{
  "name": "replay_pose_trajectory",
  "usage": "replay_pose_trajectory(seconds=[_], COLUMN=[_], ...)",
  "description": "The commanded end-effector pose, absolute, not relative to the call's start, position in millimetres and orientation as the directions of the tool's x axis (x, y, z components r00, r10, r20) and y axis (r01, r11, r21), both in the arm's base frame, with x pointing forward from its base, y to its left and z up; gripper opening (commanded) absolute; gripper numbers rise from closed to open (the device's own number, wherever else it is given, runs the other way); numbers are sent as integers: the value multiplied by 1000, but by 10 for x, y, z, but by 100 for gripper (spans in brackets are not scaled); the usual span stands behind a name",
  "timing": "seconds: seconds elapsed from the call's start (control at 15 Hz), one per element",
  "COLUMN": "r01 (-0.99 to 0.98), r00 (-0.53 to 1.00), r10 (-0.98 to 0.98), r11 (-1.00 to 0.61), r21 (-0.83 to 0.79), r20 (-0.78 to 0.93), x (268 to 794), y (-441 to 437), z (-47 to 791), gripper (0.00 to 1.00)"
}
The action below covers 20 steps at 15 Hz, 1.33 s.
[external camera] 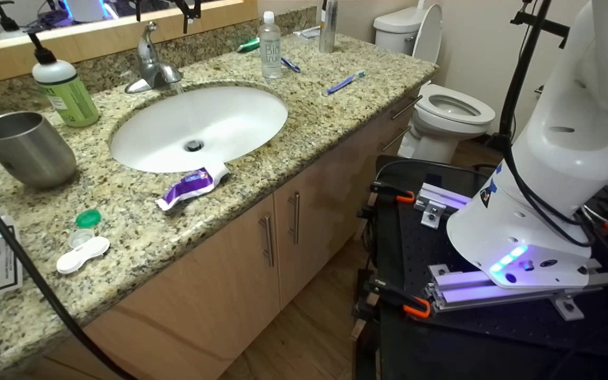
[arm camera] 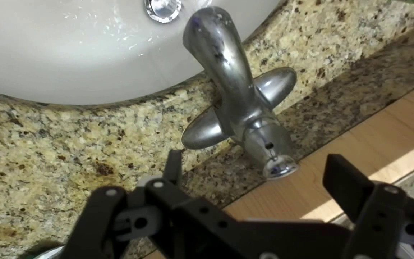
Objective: Remove the blue toothbrush from the silver cup and place it on the right side of the counter, pick up the toothbrush and place it under the running water, put the toothbrush back on the right side of the counter, close the faucet
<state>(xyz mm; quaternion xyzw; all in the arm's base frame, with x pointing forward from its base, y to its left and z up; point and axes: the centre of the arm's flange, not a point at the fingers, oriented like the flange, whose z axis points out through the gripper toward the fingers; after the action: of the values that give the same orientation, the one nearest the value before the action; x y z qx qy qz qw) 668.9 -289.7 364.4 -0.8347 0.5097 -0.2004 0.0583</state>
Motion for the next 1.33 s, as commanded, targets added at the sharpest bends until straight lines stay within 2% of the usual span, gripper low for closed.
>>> replay_pose_trajectory(seconds=[0.0, 0.4, 1.27], r01=[-828, -865, -877], r00=[395, 337, 369], r10=[-876, -896, -905], r11=[-470, -416, -414], r21=[-306, -280, -245], r20=[276, 289, 209], x=[6679, 6668, 6640], y=[-2920, -2994, -3012], z=[3676, 3579, 3380], gripper=[100, 100, 100])
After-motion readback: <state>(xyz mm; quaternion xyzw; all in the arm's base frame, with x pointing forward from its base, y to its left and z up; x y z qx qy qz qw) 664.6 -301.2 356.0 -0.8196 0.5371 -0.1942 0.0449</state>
